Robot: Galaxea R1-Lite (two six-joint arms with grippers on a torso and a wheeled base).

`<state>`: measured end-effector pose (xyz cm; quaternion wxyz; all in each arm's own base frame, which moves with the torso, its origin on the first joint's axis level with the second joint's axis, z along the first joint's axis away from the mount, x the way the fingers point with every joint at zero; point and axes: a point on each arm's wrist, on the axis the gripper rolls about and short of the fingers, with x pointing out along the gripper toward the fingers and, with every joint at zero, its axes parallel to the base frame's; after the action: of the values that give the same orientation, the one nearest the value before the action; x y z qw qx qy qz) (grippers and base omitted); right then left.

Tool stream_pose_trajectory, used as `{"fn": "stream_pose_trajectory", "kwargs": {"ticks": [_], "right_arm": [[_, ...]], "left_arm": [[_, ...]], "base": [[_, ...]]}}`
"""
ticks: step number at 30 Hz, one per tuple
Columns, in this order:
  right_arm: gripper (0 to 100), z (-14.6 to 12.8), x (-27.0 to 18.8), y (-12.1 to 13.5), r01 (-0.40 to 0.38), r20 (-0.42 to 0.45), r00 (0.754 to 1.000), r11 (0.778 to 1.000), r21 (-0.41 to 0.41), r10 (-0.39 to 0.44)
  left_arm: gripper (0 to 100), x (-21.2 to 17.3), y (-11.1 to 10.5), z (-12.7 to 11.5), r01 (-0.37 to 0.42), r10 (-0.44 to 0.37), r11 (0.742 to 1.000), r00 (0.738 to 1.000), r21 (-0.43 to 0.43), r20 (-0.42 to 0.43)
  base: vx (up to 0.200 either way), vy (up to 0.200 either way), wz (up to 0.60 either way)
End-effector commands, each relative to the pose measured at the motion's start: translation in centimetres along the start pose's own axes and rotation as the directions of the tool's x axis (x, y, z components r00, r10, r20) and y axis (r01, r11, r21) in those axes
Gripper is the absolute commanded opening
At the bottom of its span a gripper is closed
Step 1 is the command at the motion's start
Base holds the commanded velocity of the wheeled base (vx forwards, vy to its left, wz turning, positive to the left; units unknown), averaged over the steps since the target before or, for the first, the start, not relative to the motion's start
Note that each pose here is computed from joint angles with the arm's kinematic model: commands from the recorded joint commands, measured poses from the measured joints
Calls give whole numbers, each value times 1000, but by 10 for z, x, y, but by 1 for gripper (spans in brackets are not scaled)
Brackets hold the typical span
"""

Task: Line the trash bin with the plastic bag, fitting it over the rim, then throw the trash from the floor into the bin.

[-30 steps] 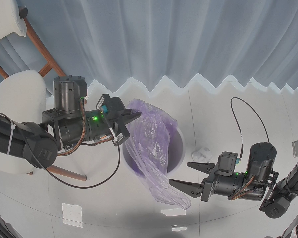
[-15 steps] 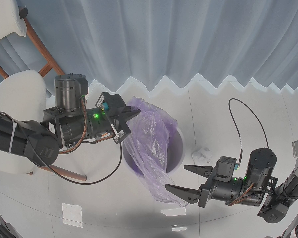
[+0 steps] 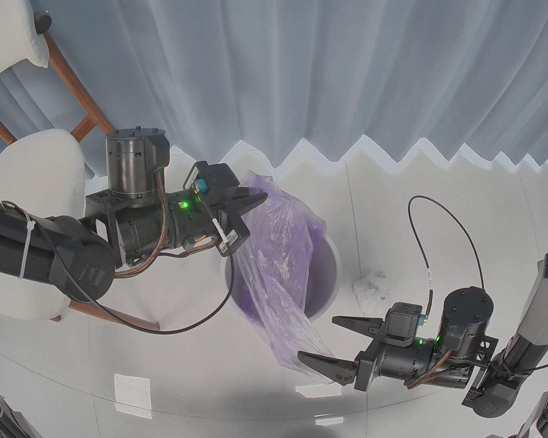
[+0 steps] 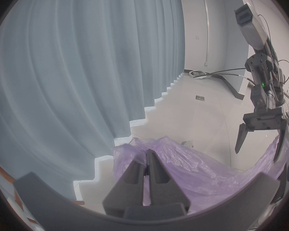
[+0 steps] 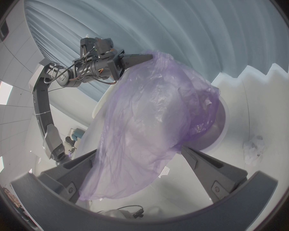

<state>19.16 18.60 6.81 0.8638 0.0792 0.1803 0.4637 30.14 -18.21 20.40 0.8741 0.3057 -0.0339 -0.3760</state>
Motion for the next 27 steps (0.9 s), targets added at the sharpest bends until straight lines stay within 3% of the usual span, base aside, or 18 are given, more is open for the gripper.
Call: {"fn": "stream_pose_trajectory", "kwargs": {"ticks": [1,7,8,15,22,23,27], "right_arm": [[100,-14,13,-11,53,-16,998,999,8,-53],[100,-16,21,-26,131,25,991,991,14,-131],[0,-15,21,-26,132,27,991,991,14,-132],[0,3,15,-30,145,97,985,989,12,-145],[0,28,0,-48,177,176,968,984,20,-178],[0,42,-7,-66,228,204,952,973,36,-230],[0,62,-15,-92,278,246,928,959,49,-282]], "left_arm": [[0,0,1,3,-2,2,1000,1000,-2,9],[0,-1,1,5,-4,4,1000,1000,-4,15],[0,-1,1,5,-4,4,1000,1000,-4,15],[0,1,1,2,-8,8,999,1000,-53,7],[0,0,8,-1,-64,62,991,998,-117,-18],[0,-1,11,-3,-79,77,988,997,-135,-23],[0,-4,4,-10,-61,54,987,997,-150,-51]], "base": [[0,0,0],[0,0,0],[0,0,0],[0,0,0],[0,0,0],[0,0,0],[0,0,0]]}}
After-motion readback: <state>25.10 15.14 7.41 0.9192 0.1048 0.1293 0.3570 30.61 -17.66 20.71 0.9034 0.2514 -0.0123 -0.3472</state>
